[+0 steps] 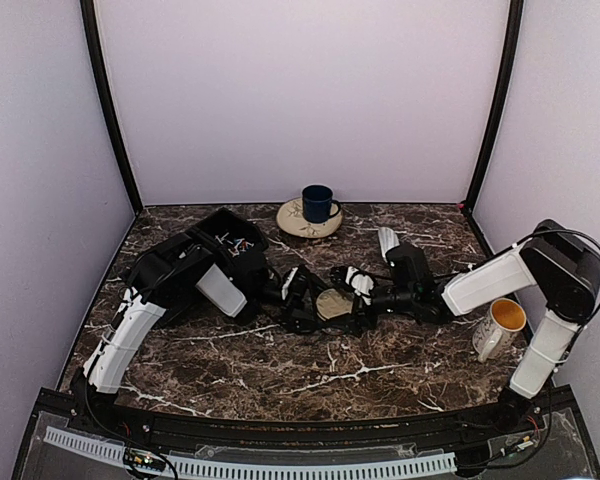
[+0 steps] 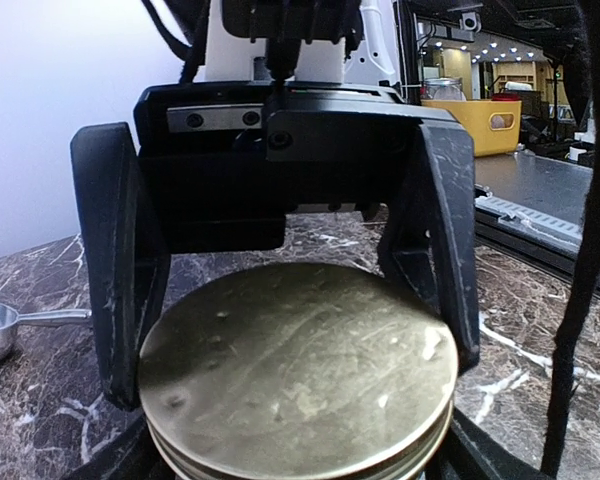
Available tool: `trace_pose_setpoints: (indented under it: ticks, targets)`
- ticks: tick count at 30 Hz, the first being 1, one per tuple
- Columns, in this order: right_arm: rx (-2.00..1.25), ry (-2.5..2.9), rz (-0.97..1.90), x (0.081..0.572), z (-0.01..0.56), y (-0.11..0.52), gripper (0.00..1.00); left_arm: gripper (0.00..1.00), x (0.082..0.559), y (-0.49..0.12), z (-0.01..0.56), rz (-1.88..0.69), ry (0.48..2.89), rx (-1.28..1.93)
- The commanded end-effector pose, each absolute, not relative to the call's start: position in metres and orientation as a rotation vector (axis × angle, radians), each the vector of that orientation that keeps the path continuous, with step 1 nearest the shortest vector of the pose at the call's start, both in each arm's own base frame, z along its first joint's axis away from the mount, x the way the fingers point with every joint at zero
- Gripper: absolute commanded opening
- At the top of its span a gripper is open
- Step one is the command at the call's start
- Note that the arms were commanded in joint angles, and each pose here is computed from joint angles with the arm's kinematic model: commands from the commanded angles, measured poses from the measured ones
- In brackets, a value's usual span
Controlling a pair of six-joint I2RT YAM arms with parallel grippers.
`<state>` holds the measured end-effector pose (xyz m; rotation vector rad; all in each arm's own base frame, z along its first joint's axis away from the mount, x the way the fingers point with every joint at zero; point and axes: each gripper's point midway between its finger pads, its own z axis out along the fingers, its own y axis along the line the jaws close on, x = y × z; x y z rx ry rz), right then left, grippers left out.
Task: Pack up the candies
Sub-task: Screw the box lid onto the packing box.
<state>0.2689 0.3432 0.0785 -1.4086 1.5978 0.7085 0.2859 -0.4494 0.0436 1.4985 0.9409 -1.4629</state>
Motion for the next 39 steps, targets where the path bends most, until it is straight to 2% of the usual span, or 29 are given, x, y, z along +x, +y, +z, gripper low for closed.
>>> trace_pose_setpoints:
  ticks: [1,8,20,28,32,35,39]
  targets:
    - [-1.241,1.774,0.555,0.282,0.057,0.336,0.92,0.67,0.260,-0.426,-0.076,-1.605,1.415,1.431]
    - [-1.210,1.787,0.520,0.270,0.058,0.348,0.98,0.67,0.260,-0.426,-0.077,-1.602,1.418,1.428]
    - [-1.233,1.750,0.520,0.256,0.098,0.323,0.97,0.67,0.260,-0.425,-0.075,-1.615,1.404,1.431]
    - [-1.164,1.697,0.462,0.275,0.127,0.306,0.97,0.67,0.257,-0.424,-0.074,-1.626,1.392,1.441]
    - [-1.299,1.640,0.459,0.272,0.128,0.312,0.97,0.67,0.252,-0.423,-0.073,-1.649,1.369,1.460]
    - [-1.521,1.605,0.583,0.250,0.117,0.319,0.97,0.67,0.247,-0.422,-0.071,-1.673,1.349,1.479]
    - [-1.644,1.556,0.677,0.245,0.117,0.321,0.97,0.67,0.241,-0.423,-0.071,-1.691,1.330,1.503]
